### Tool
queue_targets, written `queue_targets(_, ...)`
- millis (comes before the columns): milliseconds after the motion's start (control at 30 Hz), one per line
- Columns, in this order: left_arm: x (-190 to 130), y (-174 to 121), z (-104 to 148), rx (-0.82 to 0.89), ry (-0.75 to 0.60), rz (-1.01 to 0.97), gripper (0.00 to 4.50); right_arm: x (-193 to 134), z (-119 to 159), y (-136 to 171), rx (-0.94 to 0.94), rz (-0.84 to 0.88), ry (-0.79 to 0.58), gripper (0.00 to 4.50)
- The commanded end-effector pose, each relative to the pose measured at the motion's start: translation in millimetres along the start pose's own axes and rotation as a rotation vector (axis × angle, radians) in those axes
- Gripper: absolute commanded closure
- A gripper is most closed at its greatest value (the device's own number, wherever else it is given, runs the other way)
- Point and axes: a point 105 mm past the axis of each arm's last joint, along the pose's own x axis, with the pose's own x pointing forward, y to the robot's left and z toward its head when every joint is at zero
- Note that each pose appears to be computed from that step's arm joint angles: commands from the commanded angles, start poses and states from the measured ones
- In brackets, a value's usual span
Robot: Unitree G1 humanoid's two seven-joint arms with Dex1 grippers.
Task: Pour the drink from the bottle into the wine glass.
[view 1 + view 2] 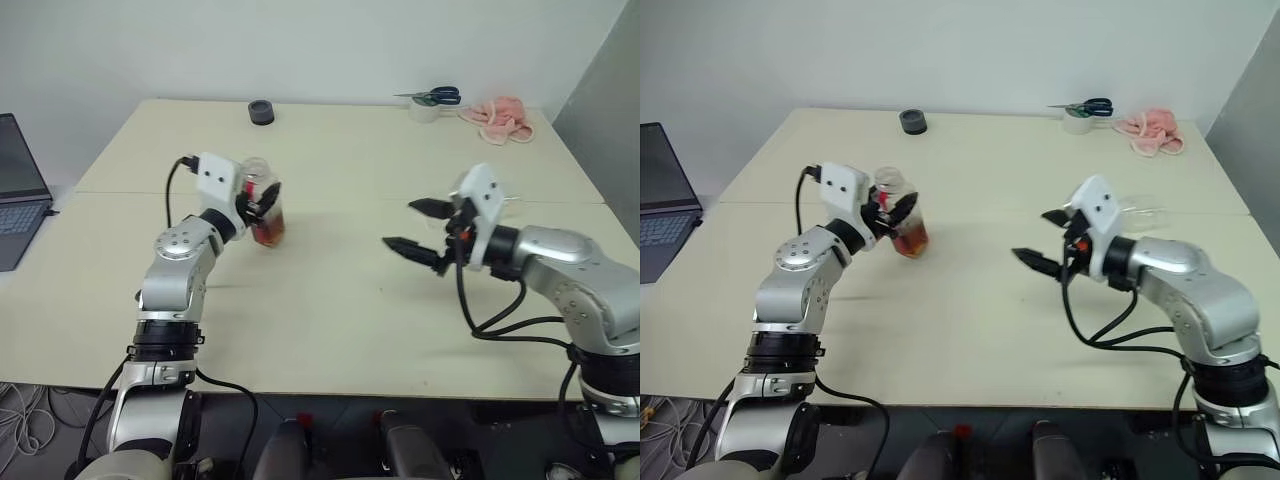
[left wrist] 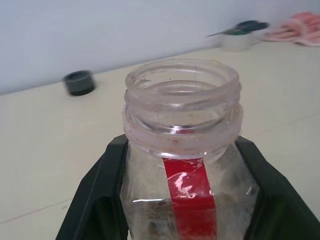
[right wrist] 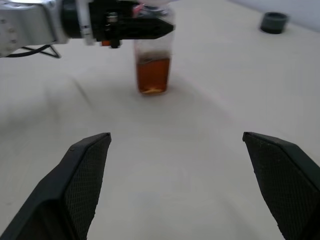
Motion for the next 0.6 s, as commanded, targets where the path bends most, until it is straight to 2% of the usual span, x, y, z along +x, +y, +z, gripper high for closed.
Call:
queue_targets(33, 3, 30, 23, 0.031, -0.086, 0.124, 2.35, 19, 14, 16, -0.05, 0.044, -0.042, 0.0)
queue_targets(267, 3, 38, 9, 0.011, -0.058, 0.166, 2.35, 36, 18, 33, -0.076, 0.107, -0.05, 0.0)
queue_targets(400, -2, 41, 0, -0.031, -0.039, 0.189, 2.35, 42, 23, 22, -0.07, 0.038, -0.069, 0.0)
queue_targets(467, -3, 41, -2, -0.047, -0.035, 0.197, 1.61, 43, 23, 21, -0.07, 0.032, -0.071, 0.0)
queue_targets(600, -9, 42, -2, -0.04, -0.032, 0.205, 0.42, 45, 22, 23, -0.075, 0.041, -0.064, 0.0)
